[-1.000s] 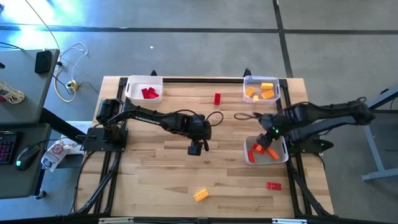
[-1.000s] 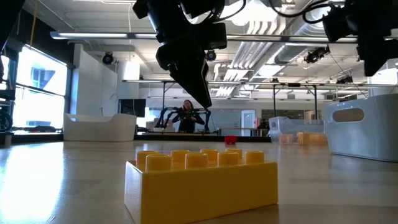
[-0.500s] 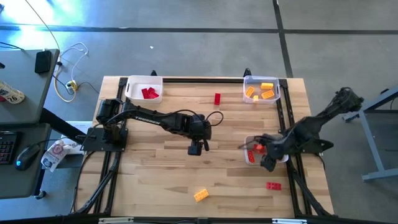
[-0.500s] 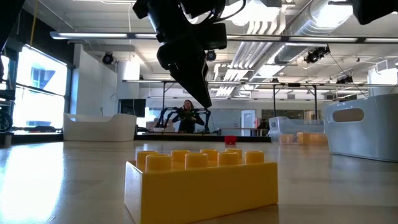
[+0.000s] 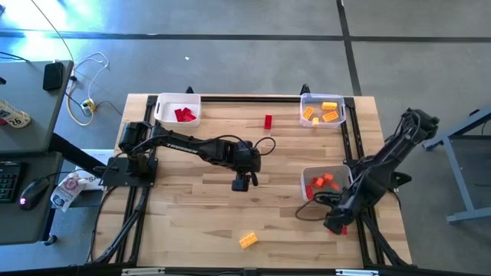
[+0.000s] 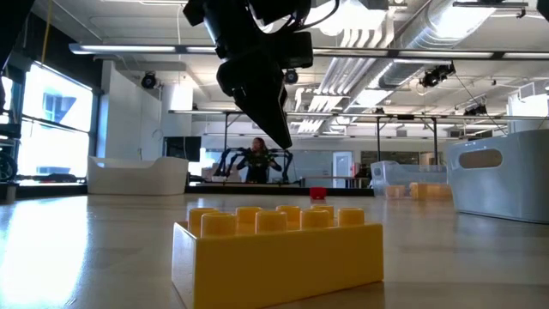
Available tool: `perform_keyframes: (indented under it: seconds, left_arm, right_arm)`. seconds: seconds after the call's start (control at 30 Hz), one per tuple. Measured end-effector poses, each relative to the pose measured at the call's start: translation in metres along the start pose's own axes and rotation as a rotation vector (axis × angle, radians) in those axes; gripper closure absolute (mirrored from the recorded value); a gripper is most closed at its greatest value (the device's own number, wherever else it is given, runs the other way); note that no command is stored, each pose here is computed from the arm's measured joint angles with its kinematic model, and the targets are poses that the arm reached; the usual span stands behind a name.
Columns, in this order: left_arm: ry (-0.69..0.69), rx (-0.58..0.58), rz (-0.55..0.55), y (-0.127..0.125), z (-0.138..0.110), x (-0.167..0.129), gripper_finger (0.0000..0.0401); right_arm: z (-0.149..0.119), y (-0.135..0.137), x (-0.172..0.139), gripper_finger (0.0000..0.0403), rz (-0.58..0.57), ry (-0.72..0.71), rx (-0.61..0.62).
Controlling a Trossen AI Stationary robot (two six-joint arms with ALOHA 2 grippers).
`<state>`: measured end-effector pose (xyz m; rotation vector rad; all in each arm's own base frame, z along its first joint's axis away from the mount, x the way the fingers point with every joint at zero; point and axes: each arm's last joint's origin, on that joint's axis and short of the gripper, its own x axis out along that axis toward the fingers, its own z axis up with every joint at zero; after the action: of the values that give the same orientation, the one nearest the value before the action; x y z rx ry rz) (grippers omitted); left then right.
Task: Sort & place blocks by color
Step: Put the red game piece into the white bin
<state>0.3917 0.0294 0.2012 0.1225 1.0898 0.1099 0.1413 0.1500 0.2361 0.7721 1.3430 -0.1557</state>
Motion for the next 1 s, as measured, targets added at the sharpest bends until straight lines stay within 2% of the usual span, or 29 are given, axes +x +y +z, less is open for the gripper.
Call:
perform_keyframes:
  seconds: [0.33, 1.0]
  left_arm:
    - [-0.001, -0.023, 0.0, 0.0, 0.0, 0.0, 0.0178]
    - [0.001, -0.023, 0.0, 0.0, 0.0, 0.0, 0.0178]
  right_arm:
    - [-0.026, 0.006, 0.029, 0.0183, -0.119, 0.114, -0.102]
    - [-0.046, 0.008, 0.077, 0.0183, -0.284, 0.242, -0.163]
